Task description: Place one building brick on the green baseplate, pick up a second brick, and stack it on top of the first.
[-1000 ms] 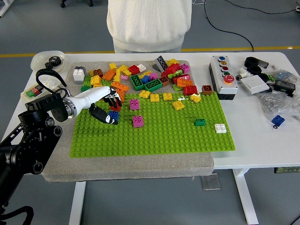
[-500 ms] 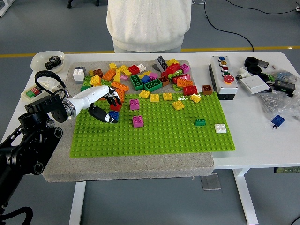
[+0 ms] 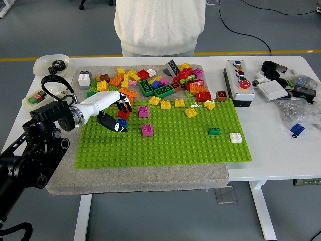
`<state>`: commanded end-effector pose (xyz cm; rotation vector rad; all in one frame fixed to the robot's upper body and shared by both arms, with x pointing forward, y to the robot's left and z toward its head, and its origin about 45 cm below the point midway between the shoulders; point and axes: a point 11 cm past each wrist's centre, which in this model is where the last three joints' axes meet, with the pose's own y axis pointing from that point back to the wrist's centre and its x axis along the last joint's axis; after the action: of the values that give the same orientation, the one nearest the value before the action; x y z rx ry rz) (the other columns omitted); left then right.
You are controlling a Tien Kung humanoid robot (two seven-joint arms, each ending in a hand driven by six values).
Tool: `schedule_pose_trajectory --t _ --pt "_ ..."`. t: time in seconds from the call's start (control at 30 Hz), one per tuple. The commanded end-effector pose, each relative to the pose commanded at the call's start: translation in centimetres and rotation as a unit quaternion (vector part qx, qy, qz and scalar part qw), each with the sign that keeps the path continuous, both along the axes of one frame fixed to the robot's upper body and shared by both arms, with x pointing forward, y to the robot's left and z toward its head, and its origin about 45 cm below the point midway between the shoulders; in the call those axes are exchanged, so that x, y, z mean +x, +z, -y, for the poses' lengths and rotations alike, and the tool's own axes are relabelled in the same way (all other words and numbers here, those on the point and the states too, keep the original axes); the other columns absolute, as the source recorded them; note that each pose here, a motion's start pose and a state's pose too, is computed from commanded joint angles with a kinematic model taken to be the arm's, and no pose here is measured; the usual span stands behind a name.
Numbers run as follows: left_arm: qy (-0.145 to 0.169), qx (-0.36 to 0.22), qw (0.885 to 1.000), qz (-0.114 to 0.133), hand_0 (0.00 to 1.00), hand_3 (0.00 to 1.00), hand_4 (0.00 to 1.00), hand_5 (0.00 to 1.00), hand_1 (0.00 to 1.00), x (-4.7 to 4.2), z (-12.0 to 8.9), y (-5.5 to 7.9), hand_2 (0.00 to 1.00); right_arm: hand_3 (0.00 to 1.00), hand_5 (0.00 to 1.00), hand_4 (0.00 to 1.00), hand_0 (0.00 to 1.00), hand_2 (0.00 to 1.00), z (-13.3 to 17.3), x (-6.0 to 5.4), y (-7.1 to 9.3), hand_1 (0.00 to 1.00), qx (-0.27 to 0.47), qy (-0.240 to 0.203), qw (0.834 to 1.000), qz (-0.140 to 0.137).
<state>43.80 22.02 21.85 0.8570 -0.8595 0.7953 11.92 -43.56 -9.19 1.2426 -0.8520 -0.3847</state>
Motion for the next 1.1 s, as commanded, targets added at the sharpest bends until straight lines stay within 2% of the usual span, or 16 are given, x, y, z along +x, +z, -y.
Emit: schedule_pose_trajectory --t 0.3,0.33,0.5,0.53,0.7,0.73,0.8,0.9,0.93,0.97,1.1 --pt "-0.017 0.006 1.000 0.001 0.739 0.576 0.998 0.115 0.632 -0.12 0.8 0.0 0.559 0.596 0.403 0.823 0.740 0.712 0.0 0.1 0.0 0.645 0.000 -0.001 1.000 0.001" --pt "-0.021 0.006 1.000 0.003 0.774 0.569 0.998 0.093 0.678 -0.14 0.9 0.0 0.571 0.596 0.403 0.823 0.741 0.711 0.0 0.0 0.0 0.645 0.000 -0.001 1.000 0.001" --pt "-0.043 0.006 0.999 0.018 0.774 0.569 0.998 0.093 0.678 -0.18 1.3 0.3 0.571 0.596 0.403 0.823 0.741 0.711 0.0 0.1 0.0 0.645 0.001 -0.001 1.000 0.002" --pt "-0.045 0.006 0.999 0.022 0.780 0.562 0.996 0.049 0.685 -0.16 1.3 0.4 0.570 0.597 0.403 0.824 0.740 0.711 0.0 0.2 0.1 0.645 0.001 -0.001 1.000 0.002" --pt "-0.044 0.005 0.998 0.039 0.780 0.562 0.996 0.049 0.685 0.04 1.2 1.0 0.570 0.597 0.403 0.824 0.740 0.711 0.0 0.1 0.0 0.645 0.001 -0.001 1.000 0.001" --pt "-0.041 0.004 0.998 0.039 0.753 0.557 0.966 0.039 0.652 0.08 1.1 1.1 0.558 0.599 0.402 0.825 0.741 0.712 0.0 0.1 0.0 0.645 0.001 -0.001 1.000 0.001" --pt "-0.033 0.004 0.999 0.035 0.753 0.557 0.966 0.039 0.652 0.14 0.8 1.2 0.558 0.599 0.402 0.825 0.741 0.712 0.0 0.1 0.0 0.645 0.001 -0.002 1.000 0.001" --pt "-0.027 0.009 0.999 0.017 0.753 0.557 0.966 0.039 0.652 0.12 0.5 1.3 0.558 0.599 0.402 0.825 0.741 0.712 0.0 0.1 0.0 0.645 0.001 -0.002 1.000 0.001" --pt "-0.024 0.010 1.000 0.012 0.699 0.556 0.970 0.068 0.587 0.11 0.3 1.3 0.554 0.599 0.402 0.826 0.740 0.713 0.0 0.1 0.0 0.645 0.001 -0.002 1.000 0.001" --pt "-0.022 0.010 1.000 0.006 0.699 0.556 0.970 0.068 0.587 0.07 0.2 1.4 0.554 0.599 0.402 0.826 0.740 0.713 0.0 0.1 0.0 0.645 0.001 -0.002 1.000 0.001" --pt "-0.016 0.006 1.000 0.004 0.699 0.556 0.970 0.068 0.587 0.01 -0.1 1.7 0.554 0.599 0.402 0.826 0.740 0.713 0.0 0.1 0.0 0.645 0.001 -0.003 1.000 0.001"
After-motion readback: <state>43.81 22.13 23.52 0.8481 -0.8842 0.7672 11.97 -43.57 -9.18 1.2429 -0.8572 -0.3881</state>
